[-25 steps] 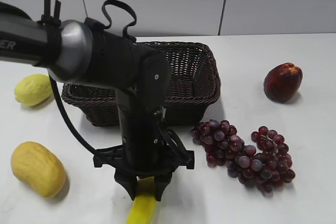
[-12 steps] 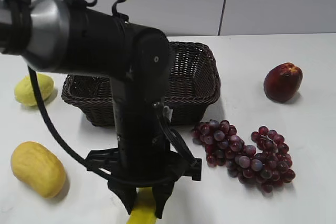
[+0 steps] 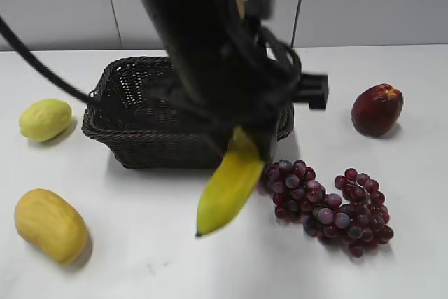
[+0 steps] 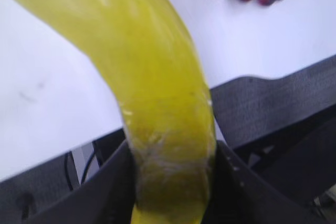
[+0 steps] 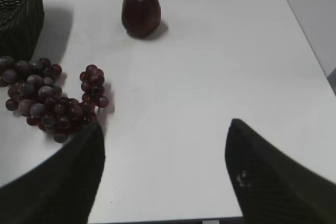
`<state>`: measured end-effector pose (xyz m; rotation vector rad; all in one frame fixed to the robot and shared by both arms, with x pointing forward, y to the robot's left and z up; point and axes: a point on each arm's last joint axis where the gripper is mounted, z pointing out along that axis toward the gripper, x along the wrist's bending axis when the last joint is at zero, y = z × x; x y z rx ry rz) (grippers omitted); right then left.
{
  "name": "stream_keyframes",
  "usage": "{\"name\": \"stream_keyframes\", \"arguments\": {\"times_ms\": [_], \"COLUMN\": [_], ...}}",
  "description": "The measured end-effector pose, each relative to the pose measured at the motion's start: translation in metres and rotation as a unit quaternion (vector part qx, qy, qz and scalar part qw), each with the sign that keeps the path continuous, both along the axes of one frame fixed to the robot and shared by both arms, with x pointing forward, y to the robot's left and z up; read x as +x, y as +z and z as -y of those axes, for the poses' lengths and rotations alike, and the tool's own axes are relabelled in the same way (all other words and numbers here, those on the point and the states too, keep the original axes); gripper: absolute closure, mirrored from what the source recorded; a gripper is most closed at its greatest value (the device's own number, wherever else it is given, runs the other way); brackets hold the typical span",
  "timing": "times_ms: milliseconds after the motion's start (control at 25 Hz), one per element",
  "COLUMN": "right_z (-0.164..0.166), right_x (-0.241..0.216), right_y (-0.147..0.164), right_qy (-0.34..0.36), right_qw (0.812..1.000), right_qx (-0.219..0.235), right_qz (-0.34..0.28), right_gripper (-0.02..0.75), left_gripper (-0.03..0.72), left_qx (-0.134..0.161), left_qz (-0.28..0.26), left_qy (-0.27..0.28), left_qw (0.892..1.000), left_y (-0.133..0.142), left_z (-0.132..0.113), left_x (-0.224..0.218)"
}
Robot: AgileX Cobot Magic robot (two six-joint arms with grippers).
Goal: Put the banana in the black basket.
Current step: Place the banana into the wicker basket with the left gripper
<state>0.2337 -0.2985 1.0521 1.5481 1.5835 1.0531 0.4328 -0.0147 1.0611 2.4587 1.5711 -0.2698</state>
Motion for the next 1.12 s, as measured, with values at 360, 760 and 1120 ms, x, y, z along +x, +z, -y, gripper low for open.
{"name": "stream_keyframes", "arguments": {"times_ms": [360,760,1120], "right_z": [0.0,0.0,0.0], "right_x": [0.0,0.0,0.0], "right_y": [0.0,0.0,0.0], "right_qy": [0.0,0.0,0.0], "right_qw": [1.0,1.0,1.0], "right_qx": [0.0,0.0,0.0], "right_qz": [0.0,0.0,0.0], "right_gripper": [0.166,0.166,0.166], "left_gripper": [0.279,0.279,0.275], "left_qx": [-0.039,0.008,0.086], "left_qz": [0.222,0.282,0.268], "left_qy": [0.041,0.035,-0.098], "left_qw": [0.973,0.959,0.955], "left_y": [0.058,0.012,-0.052], "left_z": [-0.017,-0.032,-0.018], "left_x": [0.066,0.134,0.152]}}
